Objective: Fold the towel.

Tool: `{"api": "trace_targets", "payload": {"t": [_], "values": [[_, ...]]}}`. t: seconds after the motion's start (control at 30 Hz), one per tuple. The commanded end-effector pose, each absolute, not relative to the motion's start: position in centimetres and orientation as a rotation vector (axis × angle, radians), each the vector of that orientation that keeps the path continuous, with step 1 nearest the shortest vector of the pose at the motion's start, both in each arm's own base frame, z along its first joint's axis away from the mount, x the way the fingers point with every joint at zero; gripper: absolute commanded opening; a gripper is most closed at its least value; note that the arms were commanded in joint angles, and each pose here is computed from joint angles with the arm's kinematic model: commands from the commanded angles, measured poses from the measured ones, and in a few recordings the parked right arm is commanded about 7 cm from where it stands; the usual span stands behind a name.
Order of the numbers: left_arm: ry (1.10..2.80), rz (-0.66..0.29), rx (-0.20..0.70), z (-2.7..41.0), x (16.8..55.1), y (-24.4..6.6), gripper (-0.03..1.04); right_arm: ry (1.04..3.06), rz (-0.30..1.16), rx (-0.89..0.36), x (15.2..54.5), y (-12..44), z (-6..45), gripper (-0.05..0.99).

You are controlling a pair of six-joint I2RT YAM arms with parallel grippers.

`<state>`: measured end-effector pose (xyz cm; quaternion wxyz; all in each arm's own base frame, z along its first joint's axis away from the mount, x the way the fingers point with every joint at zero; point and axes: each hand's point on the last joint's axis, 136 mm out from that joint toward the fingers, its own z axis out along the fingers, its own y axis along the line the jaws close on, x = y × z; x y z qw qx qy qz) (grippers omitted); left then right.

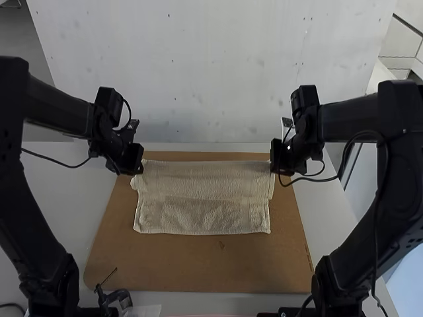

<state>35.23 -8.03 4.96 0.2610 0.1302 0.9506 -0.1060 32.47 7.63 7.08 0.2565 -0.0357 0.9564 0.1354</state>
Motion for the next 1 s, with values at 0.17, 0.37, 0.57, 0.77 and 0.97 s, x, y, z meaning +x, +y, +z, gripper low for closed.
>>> {"api": "trace_targets", "payload": {"t": [0.17,0.37,0.57,0.77,0.97], "values": [[2.553,-0.241,0.359,5.3,33.7,-7.4,0.02,2.572,0.311,-0.097,30.1,7.2,8.5,0.02],[2.55,-0.245,0.368,5.3,32.9,-7.6,0.02,2.601,0.316,-0.111,28.6,7.7,8.2,0.02],[2.552,-0.255,0.352,5.1,32.1,-7.8,0.02,2.618,0.294,-0.13,27.6,8.0,7.3,0.02],[2.576,-0.252,0.349,4.2,31.5,-7.7,0.02,2.618,0.245,-0.133,27.9,7.8,6.6,0.02],[2.604,-0.248,0.339,3.3,31.0,-7.4,0.02,2.655,0.206,-0.122,28.3,7.4,4.7,0.02]]}}
